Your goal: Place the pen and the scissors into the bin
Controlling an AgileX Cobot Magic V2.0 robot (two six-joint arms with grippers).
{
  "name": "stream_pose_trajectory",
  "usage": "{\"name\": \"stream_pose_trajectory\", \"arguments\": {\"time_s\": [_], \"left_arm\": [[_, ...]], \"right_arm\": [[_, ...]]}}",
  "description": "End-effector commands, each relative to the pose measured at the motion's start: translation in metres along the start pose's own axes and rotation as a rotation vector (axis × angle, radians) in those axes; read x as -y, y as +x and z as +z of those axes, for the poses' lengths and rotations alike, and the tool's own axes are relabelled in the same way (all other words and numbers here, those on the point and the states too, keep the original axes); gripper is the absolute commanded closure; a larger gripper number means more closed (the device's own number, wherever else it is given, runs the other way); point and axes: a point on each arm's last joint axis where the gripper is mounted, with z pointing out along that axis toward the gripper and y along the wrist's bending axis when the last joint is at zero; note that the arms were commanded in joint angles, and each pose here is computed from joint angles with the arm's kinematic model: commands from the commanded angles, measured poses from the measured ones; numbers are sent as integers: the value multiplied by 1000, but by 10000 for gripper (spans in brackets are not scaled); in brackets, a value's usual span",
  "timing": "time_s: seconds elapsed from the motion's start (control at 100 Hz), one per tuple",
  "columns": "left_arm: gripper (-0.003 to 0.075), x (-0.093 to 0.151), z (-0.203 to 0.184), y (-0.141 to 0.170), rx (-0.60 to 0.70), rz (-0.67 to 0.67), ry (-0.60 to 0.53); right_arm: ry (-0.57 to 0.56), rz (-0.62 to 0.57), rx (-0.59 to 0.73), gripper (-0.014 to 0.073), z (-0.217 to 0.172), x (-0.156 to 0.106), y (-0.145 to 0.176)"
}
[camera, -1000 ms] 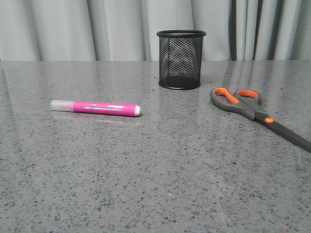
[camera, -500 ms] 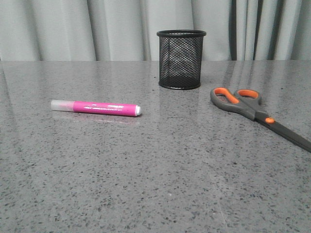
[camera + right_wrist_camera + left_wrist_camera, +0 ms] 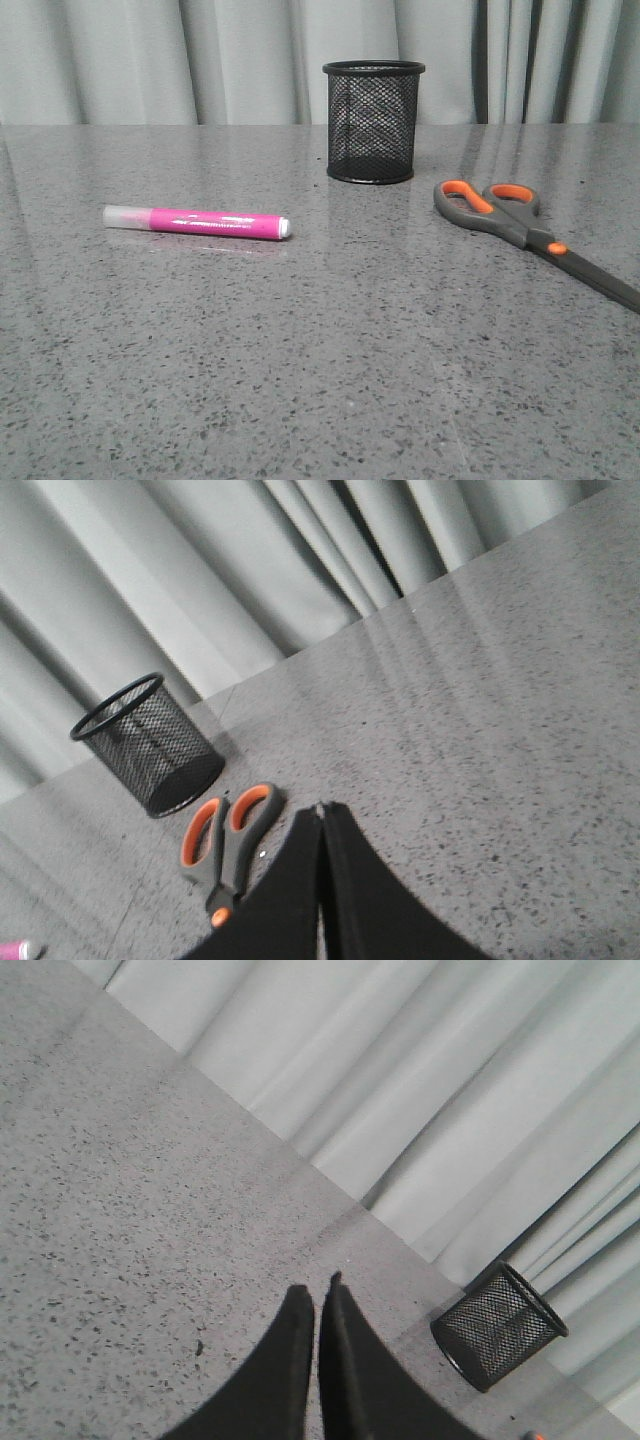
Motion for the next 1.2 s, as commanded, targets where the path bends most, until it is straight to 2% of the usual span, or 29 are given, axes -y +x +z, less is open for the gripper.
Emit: {"name": "stream_pose_trajectory", "arguments": {"time_s": [0.0, 0.11, 0.27, 0.43, 0.67, 0.77, 0.82, 0.89, 0.96, 1.01, 1.08, 1.19], "left_arm": [[739, 17, 0, -21, 44, 32, 26], [739, 33, 5, -34, -34, 137, 20], [739, 52, 25, -52, -244, 350, -43], [739, 64, 47, -68, -385, 467, -74], [738, 71, 75, -76, -473, 510, -69], [717, 74, 84, -75, -498, 512, -36], [680, 76, 89, -74, -509, 504, -15], [599, 78, 96, -74, -521, 505, 13], [496, 81, 103, -74, -530, 508, 43], [409, 83, 107, -74, -534, 509, 66], [323, 86, 113, -74, -549, 521, 109], [311, 90, 125, -70, -615, 568, 187]], "right_arm": [[8, -42, 12, 664, 3, -10, -23], [25, -114, -93, 664, 15, -20, -40], [18, -250, -277, 664, 41, -36, -67], [1, -308, -424, 664, 70, -47, -86], [-43, -340, -554, 654, 96, -55, -94], [-89, -335, -572, 551, 102, -60, -94], [-101, -325, -580, 440, 103, -61, -94], [-103, -321, -587, 276, 105, -61, -94], [-103, -321, -587, 155, 106, -62, -94], [-105, -326, -588, 127, 106, -62, -94], [-108, -335, -590, 130, 105, -62, -94], [-112, -345, -592, 130, 105, -62, -94]]}}
